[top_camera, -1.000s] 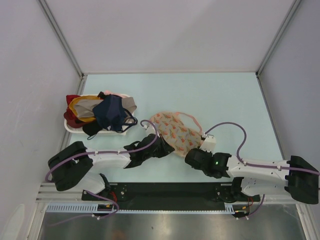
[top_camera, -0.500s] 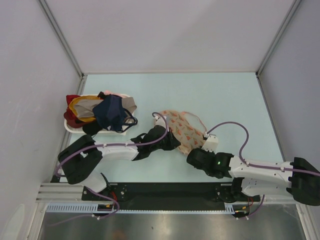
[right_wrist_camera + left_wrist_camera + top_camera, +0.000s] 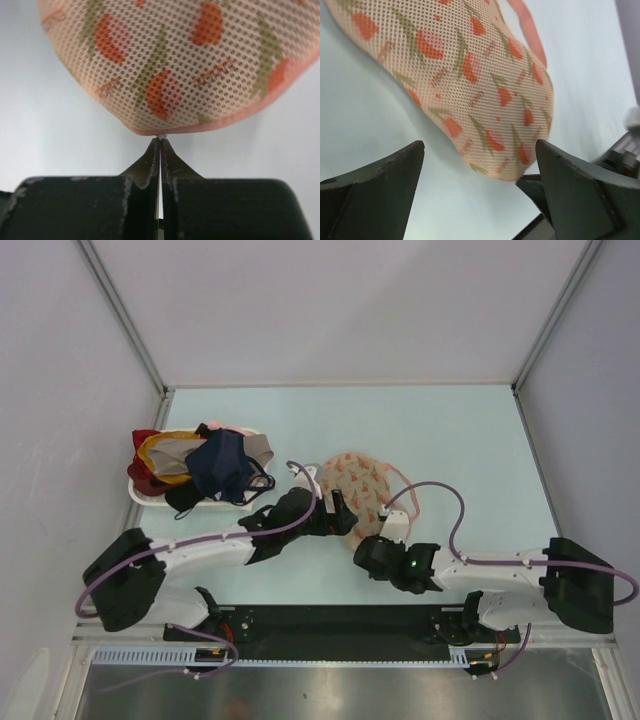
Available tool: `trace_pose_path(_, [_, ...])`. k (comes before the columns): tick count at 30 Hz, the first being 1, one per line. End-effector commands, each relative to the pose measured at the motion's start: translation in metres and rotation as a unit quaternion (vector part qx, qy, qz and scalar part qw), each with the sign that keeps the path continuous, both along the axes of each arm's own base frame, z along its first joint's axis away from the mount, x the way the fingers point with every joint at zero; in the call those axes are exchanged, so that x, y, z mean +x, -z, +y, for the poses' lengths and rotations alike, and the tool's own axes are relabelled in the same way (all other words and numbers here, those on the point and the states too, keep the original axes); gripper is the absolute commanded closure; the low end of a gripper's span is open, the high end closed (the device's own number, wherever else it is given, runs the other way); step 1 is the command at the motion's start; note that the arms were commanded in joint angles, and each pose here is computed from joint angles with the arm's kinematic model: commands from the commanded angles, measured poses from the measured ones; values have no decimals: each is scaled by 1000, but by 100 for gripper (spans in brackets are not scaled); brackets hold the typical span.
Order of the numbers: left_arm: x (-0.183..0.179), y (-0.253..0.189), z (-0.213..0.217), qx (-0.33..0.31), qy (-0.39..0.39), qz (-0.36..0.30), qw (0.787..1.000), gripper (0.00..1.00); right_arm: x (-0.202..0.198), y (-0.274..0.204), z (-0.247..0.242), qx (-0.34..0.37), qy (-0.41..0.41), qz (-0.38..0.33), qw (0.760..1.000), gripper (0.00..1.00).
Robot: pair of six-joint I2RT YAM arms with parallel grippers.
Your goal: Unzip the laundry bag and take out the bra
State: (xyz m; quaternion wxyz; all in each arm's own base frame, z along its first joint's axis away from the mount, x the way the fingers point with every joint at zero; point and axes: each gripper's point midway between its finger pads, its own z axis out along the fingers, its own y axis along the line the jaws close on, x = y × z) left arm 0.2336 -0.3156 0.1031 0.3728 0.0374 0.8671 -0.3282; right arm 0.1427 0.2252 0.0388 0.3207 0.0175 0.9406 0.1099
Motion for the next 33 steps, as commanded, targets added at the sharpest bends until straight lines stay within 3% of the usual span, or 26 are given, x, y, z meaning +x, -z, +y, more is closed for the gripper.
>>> trace_pose_path(1, [-12, -3, 25, -9, -24, 3, 1000, 3, 15, -28, 56, 57, -42, -31, 997, 100])
trace_pose_path(6, [-33, 17, 37, -26, -28, 44, 998, 7, 20, -33, 90, 71, -80, -35, 994, 100])
trace_pose_path(13, [-43, 28, 41, -42, -36, 65, 996, 22, 18, -35, 116, 89, -110, -33, 989, 100])
trace_pose_path(32, [-34, 41, 37, -51, -66, 73, 994, 56, 16, -40, 121, 96, -119, -36, 988, 100])
trace_pose_path(33, [-33, 41, 36, -52, -66, 74, 994, 62, 16, -39, 120, 96, -119, -36, 988, 100])
